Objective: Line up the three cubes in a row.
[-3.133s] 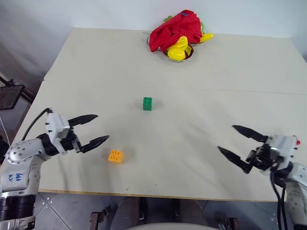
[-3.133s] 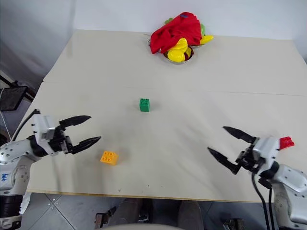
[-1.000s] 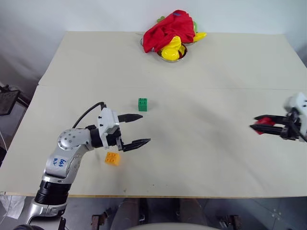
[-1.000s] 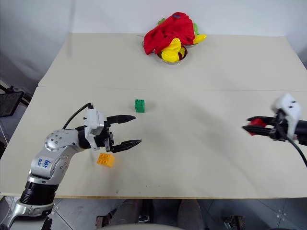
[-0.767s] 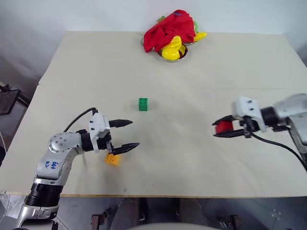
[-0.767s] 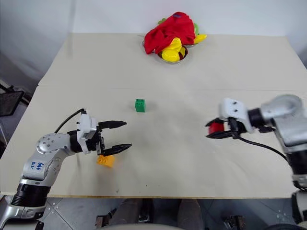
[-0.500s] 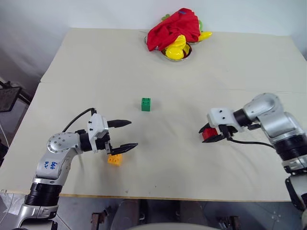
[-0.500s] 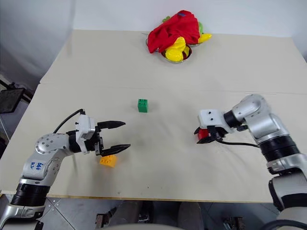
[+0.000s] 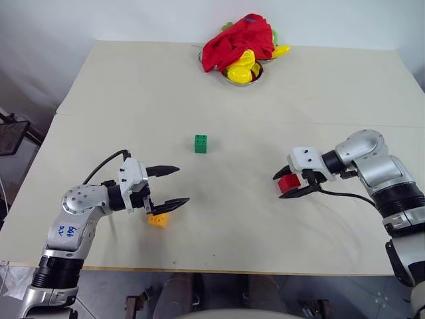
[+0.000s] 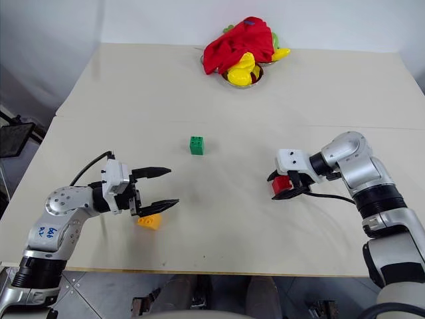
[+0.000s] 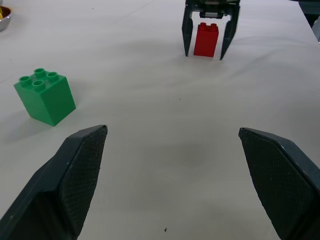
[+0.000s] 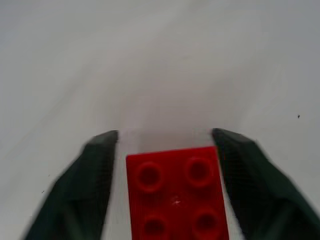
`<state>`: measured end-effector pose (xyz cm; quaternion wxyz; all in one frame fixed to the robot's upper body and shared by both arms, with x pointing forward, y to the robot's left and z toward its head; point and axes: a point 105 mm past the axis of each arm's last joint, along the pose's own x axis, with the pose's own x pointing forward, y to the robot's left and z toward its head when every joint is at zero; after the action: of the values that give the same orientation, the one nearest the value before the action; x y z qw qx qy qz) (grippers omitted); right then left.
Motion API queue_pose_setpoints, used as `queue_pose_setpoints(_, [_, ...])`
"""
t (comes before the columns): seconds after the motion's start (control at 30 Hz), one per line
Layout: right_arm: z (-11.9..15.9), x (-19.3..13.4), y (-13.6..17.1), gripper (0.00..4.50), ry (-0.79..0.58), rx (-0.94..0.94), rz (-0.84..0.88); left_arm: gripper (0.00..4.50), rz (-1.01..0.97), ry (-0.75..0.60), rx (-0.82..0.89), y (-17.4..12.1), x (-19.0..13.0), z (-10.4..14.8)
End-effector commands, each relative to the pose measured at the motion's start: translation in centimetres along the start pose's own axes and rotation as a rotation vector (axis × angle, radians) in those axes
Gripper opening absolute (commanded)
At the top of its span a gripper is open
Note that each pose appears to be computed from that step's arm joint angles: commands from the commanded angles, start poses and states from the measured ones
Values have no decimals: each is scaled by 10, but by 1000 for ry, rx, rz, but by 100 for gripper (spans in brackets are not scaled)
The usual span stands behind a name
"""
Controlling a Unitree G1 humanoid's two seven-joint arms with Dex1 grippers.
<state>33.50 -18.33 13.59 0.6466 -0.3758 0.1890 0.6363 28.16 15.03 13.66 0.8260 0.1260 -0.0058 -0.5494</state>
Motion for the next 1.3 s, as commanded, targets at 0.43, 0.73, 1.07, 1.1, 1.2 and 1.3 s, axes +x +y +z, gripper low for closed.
queue_pose_setpoints(0.43, [44,-96,15,447,-689,66,-512,450,554,-14,-40,32,-112,-27])
queue_pose_setpoints(0.73, [-18,-95,77,447,-559,240,-770,450,736,19,-181,0,-167,-58])
queue_pose_setpoints(1.07, [-13,-93,85,447,-596,266,-840,450,331,-62,-67,44,-65,2])
queue_pose_setpoints(1.1, [-12,-93,85,447,-597,267,-839,450,283,-50,-52,50,-52,6])
queue_pose_setpoints(1.2, [-9,-93,87,447,-597,274,-832,450,169,-20,-19,67,-18,14])
queue_pose_setpoints(1.3, [-2,-93,90,447,-604,278,-815,450,60,56,3,85,21,13])
